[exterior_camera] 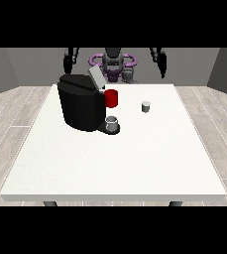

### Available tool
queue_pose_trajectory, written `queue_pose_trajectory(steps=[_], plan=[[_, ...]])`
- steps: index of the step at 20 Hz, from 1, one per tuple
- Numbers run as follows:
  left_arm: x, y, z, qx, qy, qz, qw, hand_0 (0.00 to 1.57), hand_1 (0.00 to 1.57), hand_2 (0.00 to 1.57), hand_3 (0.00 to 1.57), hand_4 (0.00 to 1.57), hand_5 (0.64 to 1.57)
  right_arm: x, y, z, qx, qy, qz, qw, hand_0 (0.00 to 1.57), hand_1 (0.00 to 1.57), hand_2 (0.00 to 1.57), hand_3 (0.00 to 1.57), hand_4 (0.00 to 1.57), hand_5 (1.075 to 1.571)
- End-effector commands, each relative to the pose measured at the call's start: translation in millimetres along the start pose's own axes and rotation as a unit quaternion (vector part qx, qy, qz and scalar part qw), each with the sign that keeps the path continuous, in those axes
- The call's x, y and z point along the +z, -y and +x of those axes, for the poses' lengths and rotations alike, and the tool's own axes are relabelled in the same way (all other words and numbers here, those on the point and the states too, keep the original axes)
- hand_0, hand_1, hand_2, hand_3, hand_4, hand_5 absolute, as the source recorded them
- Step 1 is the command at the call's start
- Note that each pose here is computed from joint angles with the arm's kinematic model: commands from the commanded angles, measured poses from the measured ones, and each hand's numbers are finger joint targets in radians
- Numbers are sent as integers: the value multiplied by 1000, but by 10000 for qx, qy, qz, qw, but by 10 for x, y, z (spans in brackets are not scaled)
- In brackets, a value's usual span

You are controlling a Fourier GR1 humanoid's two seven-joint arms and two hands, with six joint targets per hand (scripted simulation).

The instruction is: Insert the coffee pod into the coffee machine and close the lid

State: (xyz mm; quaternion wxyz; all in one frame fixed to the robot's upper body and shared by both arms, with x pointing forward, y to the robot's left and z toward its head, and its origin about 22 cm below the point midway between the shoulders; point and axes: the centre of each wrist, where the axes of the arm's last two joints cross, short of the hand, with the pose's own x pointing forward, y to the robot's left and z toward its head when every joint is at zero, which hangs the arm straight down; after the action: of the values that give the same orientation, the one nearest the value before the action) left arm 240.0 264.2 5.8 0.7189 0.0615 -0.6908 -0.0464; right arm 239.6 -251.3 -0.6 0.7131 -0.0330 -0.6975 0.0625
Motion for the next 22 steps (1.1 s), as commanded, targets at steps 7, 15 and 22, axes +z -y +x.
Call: queue_pose_trajectory(steps=[7,15,22], plan=[[-1,207,71,110,856,-343,9957,0,0,0,0,264,1571,-6,211,-97,-467,335,-1125,9920,0,0,0,0,128,1571],[-337,-161,128,-887,693,-345,9930,0,0,0,0,0,1571,-103,32,-2,-608,663,-965,9913,0,0,0,0,217,1571],[-672,-486,50,-991,191,-239,9946,0,0,0,0,0,1571,-152,-213,242,-591,841,-626,9927,0,0,0,0,186,1571]])
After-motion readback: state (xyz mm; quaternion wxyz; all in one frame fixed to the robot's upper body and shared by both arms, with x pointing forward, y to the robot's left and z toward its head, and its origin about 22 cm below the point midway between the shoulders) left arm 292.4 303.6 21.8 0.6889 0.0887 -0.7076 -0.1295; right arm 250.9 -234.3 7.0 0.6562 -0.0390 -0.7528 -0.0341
